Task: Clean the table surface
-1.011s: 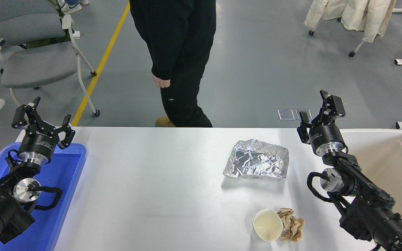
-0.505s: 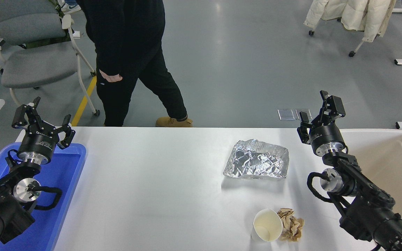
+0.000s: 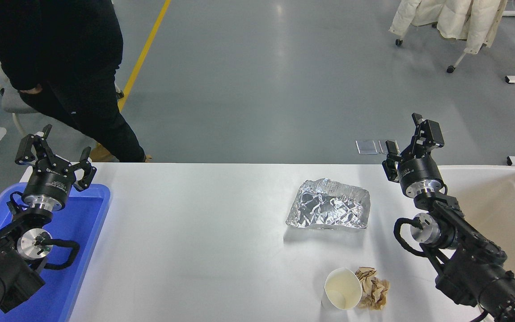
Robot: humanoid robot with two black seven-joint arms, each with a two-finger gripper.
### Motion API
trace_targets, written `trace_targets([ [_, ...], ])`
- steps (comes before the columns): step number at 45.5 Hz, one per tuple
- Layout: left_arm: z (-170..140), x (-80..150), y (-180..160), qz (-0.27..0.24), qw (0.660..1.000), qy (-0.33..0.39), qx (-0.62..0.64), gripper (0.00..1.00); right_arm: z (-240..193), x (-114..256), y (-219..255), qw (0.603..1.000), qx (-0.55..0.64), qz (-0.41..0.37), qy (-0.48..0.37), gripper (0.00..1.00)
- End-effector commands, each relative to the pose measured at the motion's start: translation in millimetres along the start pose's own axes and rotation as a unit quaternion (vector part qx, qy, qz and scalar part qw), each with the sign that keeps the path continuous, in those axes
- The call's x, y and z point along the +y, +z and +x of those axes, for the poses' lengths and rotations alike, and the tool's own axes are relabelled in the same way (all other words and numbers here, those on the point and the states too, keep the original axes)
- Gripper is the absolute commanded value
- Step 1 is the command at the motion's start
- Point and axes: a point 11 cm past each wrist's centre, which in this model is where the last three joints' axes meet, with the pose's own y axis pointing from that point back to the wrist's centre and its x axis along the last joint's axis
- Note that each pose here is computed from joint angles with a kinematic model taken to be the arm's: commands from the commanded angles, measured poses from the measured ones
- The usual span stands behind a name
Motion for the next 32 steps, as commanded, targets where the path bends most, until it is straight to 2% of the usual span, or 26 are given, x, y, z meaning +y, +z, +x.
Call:
trace_targets([
  [1,0.0,0.0,0.0,0.0,1.0,0.0,0.0,1.0,-1.9,0.9,1.2,1.0,0.0,-0.001,-0.007,1.0],
  [10,0.0,0.0,0.0,0.0,1.0,0.0,0.0,1.0,-3.7,10.8,15.3,0.997,0.049,-0.028,-0.047,1.0],
  [19,-0.5,-0.6,0.4,-0.001,1.0,-0.001,0.0,1.0,-4.4,8.7,11.2,0.999,-0.009,-0.03,-0.038,1.0],
  [26,-0.5,-0.6,0.4,-0.001,1.0,-0.001,0.0,1.0,-4.5,6.6,-8.4,0.997,0.009,-0.019,-0.068,1.0],
  [32,-0.6,-0.6,0.4,-0.001,1.0,-0.001,0.001,1.0,-9.2,9.9,-37.8,0.989,0.064,-0.008,-0.13,1.0],
])
